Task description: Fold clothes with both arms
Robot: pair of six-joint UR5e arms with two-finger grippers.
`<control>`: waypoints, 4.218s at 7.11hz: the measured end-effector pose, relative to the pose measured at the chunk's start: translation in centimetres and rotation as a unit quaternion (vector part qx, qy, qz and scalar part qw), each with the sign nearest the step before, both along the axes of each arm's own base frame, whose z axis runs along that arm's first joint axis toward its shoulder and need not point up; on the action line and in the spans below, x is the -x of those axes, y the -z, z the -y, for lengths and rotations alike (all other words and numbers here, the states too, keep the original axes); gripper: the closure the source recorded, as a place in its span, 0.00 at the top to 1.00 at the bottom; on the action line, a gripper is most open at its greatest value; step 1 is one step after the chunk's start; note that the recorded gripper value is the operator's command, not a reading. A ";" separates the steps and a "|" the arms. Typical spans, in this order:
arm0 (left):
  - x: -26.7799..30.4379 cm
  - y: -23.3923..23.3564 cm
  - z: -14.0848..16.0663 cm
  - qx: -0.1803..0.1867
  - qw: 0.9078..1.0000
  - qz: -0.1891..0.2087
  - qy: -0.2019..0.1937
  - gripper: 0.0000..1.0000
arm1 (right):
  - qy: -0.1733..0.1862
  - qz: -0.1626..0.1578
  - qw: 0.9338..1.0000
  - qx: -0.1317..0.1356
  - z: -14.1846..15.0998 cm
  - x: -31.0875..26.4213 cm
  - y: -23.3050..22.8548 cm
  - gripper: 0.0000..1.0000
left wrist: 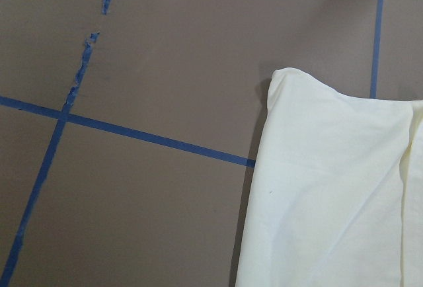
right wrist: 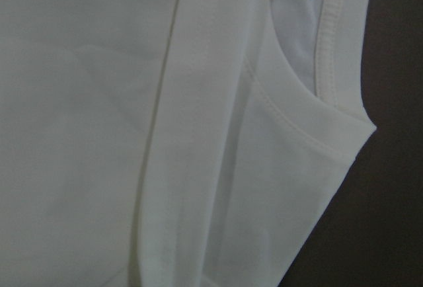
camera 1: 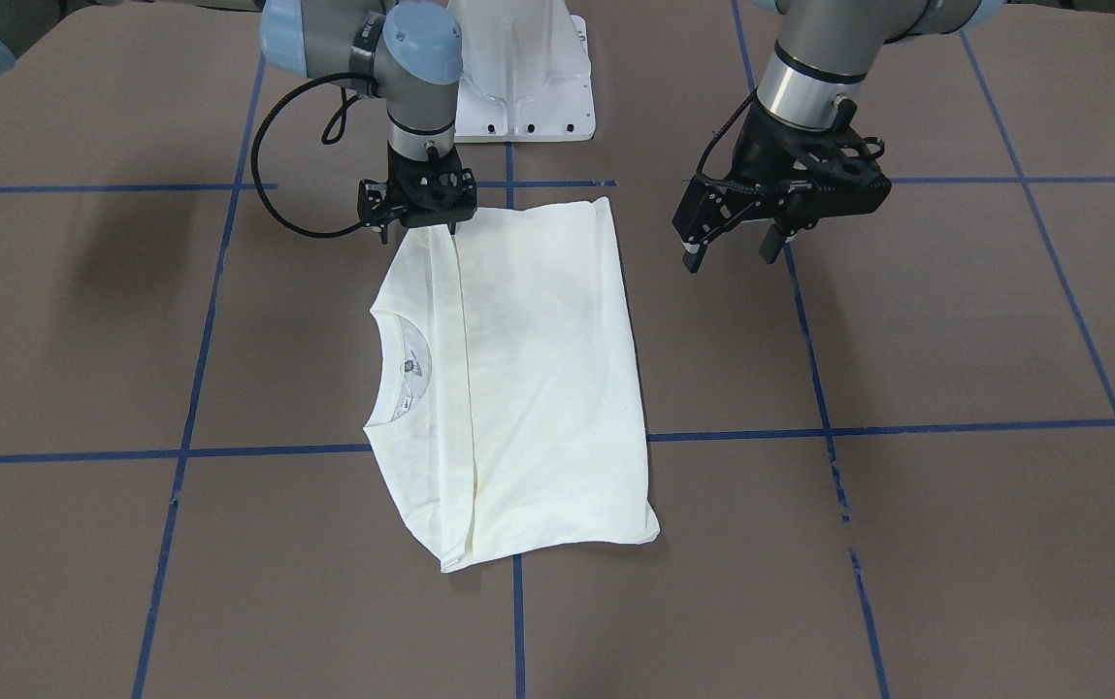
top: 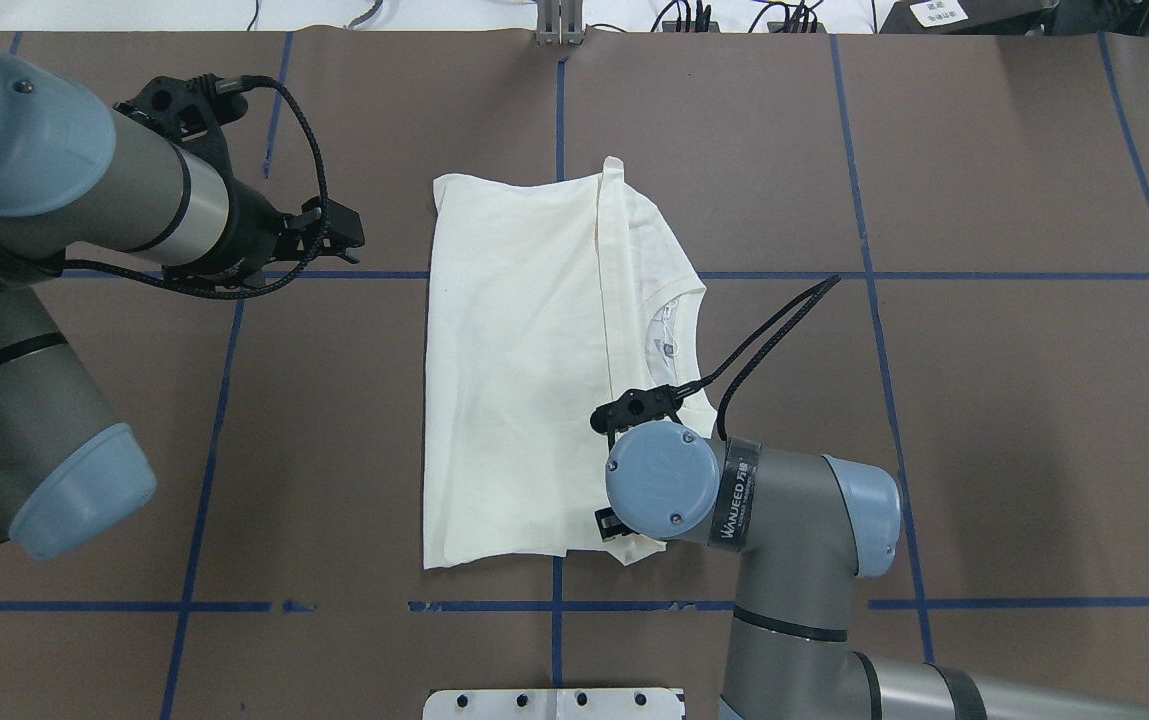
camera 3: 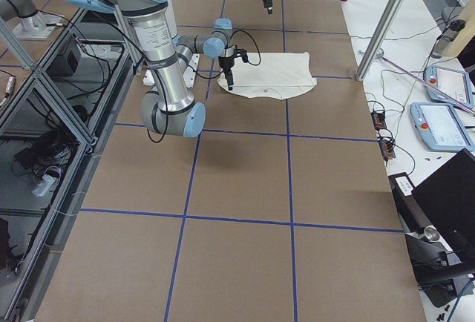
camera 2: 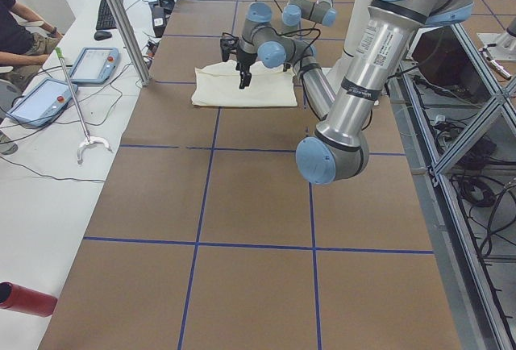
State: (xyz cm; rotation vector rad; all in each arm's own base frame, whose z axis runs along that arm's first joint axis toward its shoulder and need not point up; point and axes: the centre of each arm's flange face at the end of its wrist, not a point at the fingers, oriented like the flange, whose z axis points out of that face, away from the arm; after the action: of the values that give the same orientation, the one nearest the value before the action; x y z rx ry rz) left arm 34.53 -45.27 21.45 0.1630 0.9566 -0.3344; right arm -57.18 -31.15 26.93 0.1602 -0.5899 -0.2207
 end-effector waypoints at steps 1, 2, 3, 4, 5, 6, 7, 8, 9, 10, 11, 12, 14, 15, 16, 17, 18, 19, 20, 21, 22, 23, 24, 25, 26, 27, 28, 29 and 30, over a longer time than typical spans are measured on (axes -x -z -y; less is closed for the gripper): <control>-0.2 0.0 -0.2 0.000 1.000 0.000 -0.002 1.00 | -0.005 -0.006 1.000 0.001 0.8 -0.4 -0.6 1.00; -0.4 0.0 -0.3 0.001 1.000 0.000 -0.004 1.00 | -0.008 -0.016 1.000 0.003 1.6 -0.7 -1.7 1.00; -0.6 0.1 -0.5 0.001 1.000 -0.001 -0.005 1.00 | -0.011 -0.023 1.000 0.006 2.6 -1.4 -2.5 1.00; -0.9 0.2 -0.7 0.002 1.000 -0.003 -0.007 1.00 | -0.010 -0.023 1.000 0.010 3.8 -2.3 -2.5 1.00; -1.1 0.2 -0.8 0.003 1.000 -0.004 -0.009 1.00 | -0.008 -0.021 1.000 0.015 4.7 -3.1 -2.1 1.00; -1.1 0.3 -0.9 0.003 1.000 -0.004 -0.009 1.00 | -0.008 -0.017 1.000 0.016 5.4 -3.7 -1.6 1.00; -1.2 0.3 -0.9 0.003 1.000 -0.004 -0.010 1.00 | -0.008 -0.011 1.000 0.012 5.8 -3.9 -1.0 1.00; -1.3 0.2 -1.0 0.003 1.000 -0.004 -0.011 1.00 | -0.006 -0.005 1.000 0.005 6.3 -4.0 -0.2 1.00; -1.7 0.2 -1.3 0.005 1.000 -0.004 -0.014 1.00 | -0.005 0.003 1.000 -0.001 6.9 -4.2 0.8 1.00; -3.1 -0.1 -2.5 0.017 1.000 -0.007 -0.020 1.00 | -0.003 0.016 1.000 -0.001 6.9 -4.5 2.0 1.00; -5.7 -0.4 -4.7 0.050 0.998 -0.025 -0.023 1.00 | 0.001 0.038 0.999 0.004 6.5 -5.4 3.4 1.00; -9.1 -0.9 -8.2 0.096 0.994 -0.049 -0.020 0.94 | 0.005 0.059 0.998 0.011 6.0 -6.5 4.7 1.00; -16.0 -3.0 -15.9 0.151 0.987 -0.055 -0.013 0.89 | 0.004 0.079 0.997 0.022 5.8 -7.7 5.8 1.00; -17.7 -3.8 -18.3 0.160 0.986 -0.044 -0.012 0.83 | 0.002 0.081 0.996 0.024 5.9 -8.0 5.9 1.00; -19.1 -4.5 -19.8 0.165 0.986 -0.026 -0.008 0.75 | -0.003 0.081 0.996 0.027 5.9 -8.1 5.8 1.00; -20.0 -5.1 -20.6 0.165 0.986 -0.007 -0.004 0.67 | -0.010 0.081 0.996 0.032 6.1 -8.3 5.6 1.00; -20.2 -5.4 -20.6 0.163 0.987 0.001 0.002 0.60 | -0.015 0.081 0.996 0.033 6.4 -8.5 5.6 1.00; -20.0 -5.5 -20.0 0.162 0.987 0.004 0.009 0.59 | -0.018 0.081 0.996 0.034 6.6 -8.6 5.6 1.00; -19.7 -5.5 -19.3 0.160 0.987 0.005 0.015 0.59 | -0.021 0.081 0.996 0.034 6.8 -8.8 5.6 1.00; -19.5 -5.7 -18.7 0.159 0.987 0.007 0.020 0.59 | -0.022 0.081 0.996 0.034 6.9 -8.9 5.5 1.00; -19.7 -6.1 -18.4 0.159 0.987 0.011 0.022 0.59 | -0.022 0.081 0.996 0.034 7.0 -8.9 5.5 1.00; -20.1 -6.6 -18.3 0.160 0.987 0.017 0.023 0.58 | -0.023 0.080 0.996 0.034 7.0 -8.9 5.4 1.00; -20.4 -7.0 -18.4 0.161 0.986 0.021 0.022 0.57 | -0.023 0.078 0.996 0.035 7.0 -8.9 5.2 1.00; -20.5 -7.0 -18.5 0.161 0.986 0.022 0.020 0.57 | -0.023 0.077 0.996 0.036 7.0 -8.9 5.1 1.00; -20.7 -6.7 -18.6 0.161 0.987 0.020 0.018 0.55 | -0.024 0.077 0.996 0.036 7.0 -9.0 5.0 1.00; -20.8 -6.4 -18.7 0.161 0.987 0.018 0.016 0.53 | -0.024 0.077 0.996 0.036 7.0 -9.0 5.0 1.00; -21.0 -6.3 -19.0 0.161 0.987 0.018 0.014 0.52 | -0.024 0.077 0.996 0.036 7.0 -9.0 5.0 1.00; -21.2 -6.4 -19.4 0.162 0.987 0.019 0.011 0.49 | -0.024 0.077 0.996 0.036 7.0 -9.0 5.0 1.00; -21.3 -6.5 -19.6 0.162 0.987 0.020 0.010 0.48 | -0.024 0.078 0.996 0.036 7.0 -9.0 5.1 1.00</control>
State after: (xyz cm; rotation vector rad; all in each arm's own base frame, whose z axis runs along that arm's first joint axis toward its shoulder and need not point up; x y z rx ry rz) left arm 55.79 -25.69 27.96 -0.1176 0.8487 -0.4974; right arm -48.18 -38.14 21.83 0.1231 -0.7473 -0.1413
